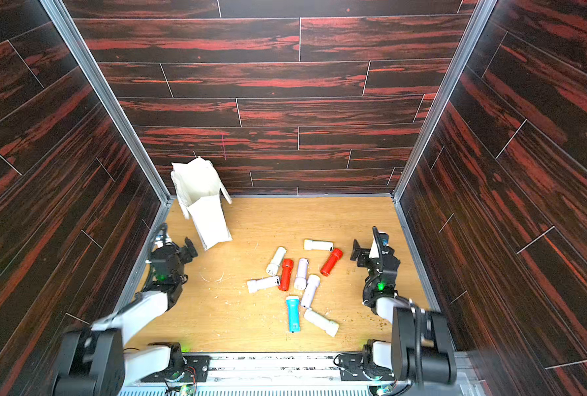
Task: Put the flashlights into the tote bags
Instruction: Pick up the canvas bag from the center of the board.
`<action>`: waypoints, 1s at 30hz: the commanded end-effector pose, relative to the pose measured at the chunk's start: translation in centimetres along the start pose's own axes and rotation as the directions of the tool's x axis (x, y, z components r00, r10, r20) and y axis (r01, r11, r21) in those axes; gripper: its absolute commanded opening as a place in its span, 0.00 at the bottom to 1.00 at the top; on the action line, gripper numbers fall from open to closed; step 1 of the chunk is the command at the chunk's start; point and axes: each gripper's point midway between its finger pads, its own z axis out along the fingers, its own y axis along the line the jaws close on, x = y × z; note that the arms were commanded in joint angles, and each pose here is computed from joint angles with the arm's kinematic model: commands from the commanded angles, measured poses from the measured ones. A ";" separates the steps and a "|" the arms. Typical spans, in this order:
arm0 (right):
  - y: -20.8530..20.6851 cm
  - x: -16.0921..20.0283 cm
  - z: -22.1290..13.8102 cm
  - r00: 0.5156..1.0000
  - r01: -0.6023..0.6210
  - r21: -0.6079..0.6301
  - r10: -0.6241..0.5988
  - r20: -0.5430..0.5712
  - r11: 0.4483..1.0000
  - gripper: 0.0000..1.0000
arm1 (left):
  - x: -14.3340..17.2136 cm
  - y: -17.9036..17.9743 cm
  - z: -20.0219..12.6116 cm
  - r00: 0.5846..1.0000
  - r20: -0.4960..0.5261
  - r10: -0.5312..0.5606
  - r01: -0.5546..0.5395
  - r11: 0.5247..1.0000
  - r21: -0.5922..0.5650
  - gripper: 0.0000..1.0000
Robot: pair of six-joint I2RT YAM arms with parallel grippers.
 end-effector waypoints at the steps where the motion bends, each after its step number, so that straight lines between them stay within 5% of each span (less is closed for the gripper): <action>1: 1.9 -2.2 -0.3 0.998 -0.065 -0.101 0.065 -0.003 0.993 0.99 | 0.1 1.5 -1.5 0.996 -0.062 -0.057 0.053 0.996 -0.069 0.99; 7: 3.5 -6.1 -1.6 0.960 -0.272 -0.179 0.278 0.012 0.946 0.99 | -1.7 6.1 -4.9 0.957 -0.063 -0.283 0.245 0.906 -0.345 0.99; 12: -0.1 -5.0 -1.4 0.813 -0.558 0.140 0.573 -0.106 0.818 0.99 | -3.5 5.6 -6.1 0.925 -0.074 -0.373 0.329 0.882 -0.337 0.99; 16: 0.9 -6.5 -2.0 0.797 -0.582 0.098 0.590 -0.126 0.807 0.99 | -6.1 5.4 -7.3 0.913 -0.079 -0.401 0.356 0.875 -0.328 0.99; 19: 0.6 -6.8 -2.5 0.731 -0.655 0.151 0.672 -0.122 0.740 0.99 | -8.1 4.7 -7.9 0.915 -0.130 -0.383 0.326 0.889 -0.323 0.99; 25: 4.6 -10.1 -1.5 0.739 -0.643 -0.007 0.617 -0.271 0.766 0.98 | -12.8 2.8 -7.8 0.917 -0.200 -0.346 0.287 0.918 -0.274 0.99; 30: 9.7 -12.3 -1.3 0.833 -0.469 -0.031 0.430 -0.349 0.883 0.97 | -14.7 1.4 -6.5 0.883 -0.322 -0.343 0.267 0.929 -0.256 0.99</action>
